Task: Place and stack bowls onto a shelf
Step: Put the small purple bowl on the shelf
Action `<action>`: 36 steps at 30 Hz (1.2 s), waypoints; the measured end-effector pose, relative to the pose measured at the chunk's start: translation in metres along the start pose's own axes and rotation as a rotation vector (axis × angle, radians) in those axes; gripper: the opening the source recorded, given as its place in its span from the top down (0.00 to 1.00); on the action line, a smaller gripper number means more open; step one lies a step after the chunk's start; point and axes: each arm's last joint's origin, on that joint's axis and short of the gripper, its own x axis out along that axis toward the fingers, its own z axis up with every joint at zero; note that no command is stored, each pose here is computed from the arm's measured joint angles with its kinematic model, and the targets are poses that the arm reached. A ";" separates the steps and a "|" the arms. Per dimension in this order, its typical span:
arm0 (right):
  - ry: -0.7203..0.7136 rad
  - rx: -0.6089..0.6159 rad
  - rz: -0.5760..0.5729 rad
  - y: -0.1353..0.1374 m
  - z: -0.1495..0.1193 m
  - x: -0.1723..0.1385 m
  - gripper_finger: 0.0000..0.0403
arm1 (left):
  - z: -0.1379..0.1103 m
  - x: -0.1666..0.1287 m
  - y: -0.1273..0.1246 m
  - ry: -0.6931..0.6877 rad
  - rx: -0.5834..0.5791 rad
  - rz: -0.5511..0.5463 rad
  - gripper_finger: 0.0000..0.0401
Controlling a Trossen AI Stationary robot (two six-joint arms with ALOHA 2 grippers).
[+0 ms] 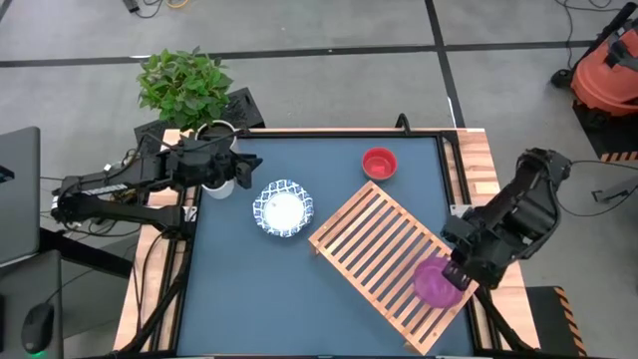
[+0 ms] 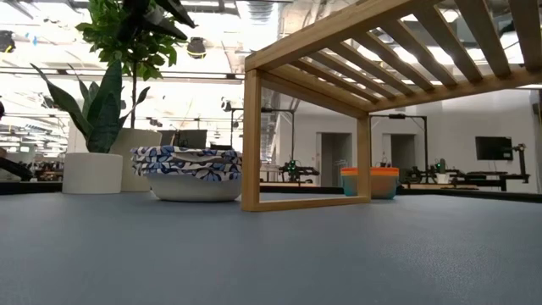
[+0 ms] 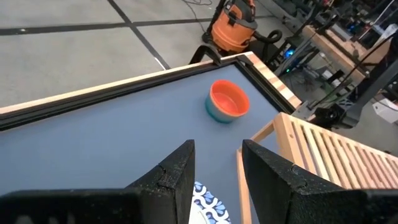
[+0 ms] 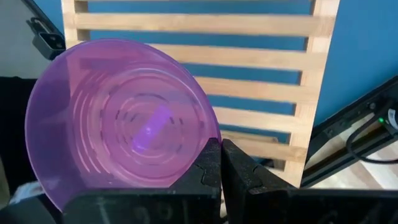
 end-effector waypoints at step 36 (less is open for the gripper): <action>0.062 -0.037 -0.098 0.017 -0.012 0.023 0.95 | -0.003 0.009 -0.002 0.024 -0.008 0.015 0.71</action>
